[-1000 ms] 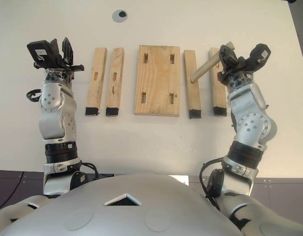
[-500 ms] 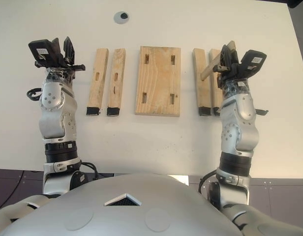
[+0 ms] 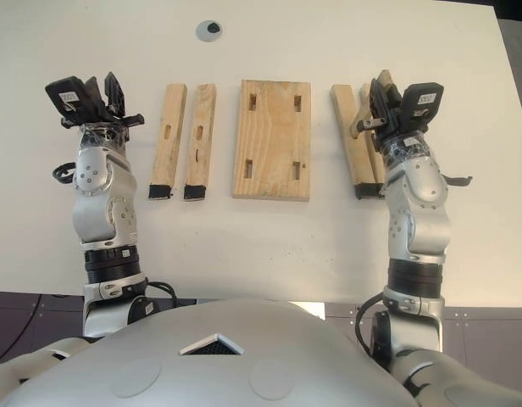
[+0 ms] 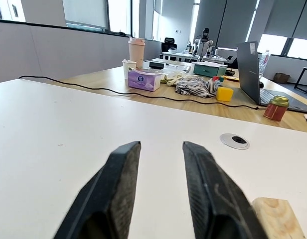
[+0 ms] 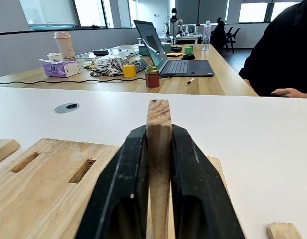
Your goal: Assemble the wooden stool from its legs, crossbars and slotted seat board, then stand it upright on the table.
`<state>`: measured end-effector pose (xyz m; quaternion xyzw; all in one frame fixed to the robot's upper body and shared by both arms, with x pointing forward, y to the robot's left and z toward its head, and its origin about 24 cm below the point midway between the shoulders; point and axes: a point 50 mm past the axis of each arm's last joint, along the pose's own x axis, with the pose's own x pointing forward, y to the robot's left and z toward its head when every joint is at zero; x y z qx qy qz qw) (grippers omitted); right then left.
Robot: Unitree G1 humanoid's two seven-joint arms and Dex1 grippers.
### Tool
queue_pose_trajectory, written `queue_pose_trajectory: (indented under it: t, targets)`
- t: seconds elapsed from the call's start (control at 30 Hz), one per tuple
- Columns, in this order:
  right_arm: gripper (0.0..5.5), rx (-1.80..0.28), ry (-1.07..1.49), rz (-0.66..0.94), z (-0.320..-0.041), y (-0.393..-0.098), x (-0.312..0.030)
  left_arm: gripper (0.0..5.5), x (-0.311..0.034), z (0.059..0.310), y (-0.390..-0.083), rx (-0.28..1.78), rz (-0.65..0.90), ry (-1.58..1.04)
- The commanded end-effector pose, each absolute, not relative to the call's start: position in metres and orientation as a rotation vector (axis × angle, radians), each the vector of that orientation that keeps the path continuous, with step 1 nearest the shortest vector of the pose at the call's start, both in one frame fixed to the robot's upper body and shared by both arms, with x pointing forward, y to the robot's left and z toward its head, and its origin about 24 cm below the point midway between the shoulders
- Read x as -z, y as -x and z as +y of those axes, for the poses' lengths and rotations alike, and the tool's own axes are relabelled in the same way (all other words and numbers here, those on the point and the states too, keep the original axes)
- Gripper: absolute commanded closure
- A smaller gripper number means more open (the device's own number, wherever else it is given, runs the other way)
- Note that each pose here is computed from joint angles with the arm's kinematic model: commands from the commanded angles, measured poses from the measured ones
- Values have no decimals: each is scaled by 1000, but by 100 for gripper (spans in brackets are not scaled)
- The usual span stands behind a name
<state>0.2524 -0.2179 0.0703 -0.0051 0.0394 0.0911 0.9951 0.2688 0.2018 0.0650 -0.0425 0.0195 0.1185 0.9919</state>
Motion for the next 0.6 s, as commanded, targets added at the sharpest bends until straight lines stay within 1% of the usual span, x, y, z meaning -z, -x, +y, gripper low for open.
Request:
queue_pose_trajectory:
  t: [0.03,0.13,0.2,0.33,0.4,0.5,0.6]
  targets:
    - [475,-204,32,255,-223,-236,-38,397,-60,207,-268,-265,53,62]
    - [419,-244,22,246,-219,-235,-40,397,-61,207,-269,-263,48,60]
    - [392,-257,17,250,-219,-234,-42,397,-61,208,-269,-266,47,60]
    - [330,-369,73,268,-215,-232,-50,397,-61,211,-262,-295,46,62]
    - [291,-418,102,321,-217,-230,-51,397,-59,211,-257,-313,52,66]
    - [246,-428,139,390,-226,-232,-53,397,-57,210,-252,-331,57,75]
    - [246,-425,170,455,-232,-233,-48,397,-56,209,-249,-343,59,81]
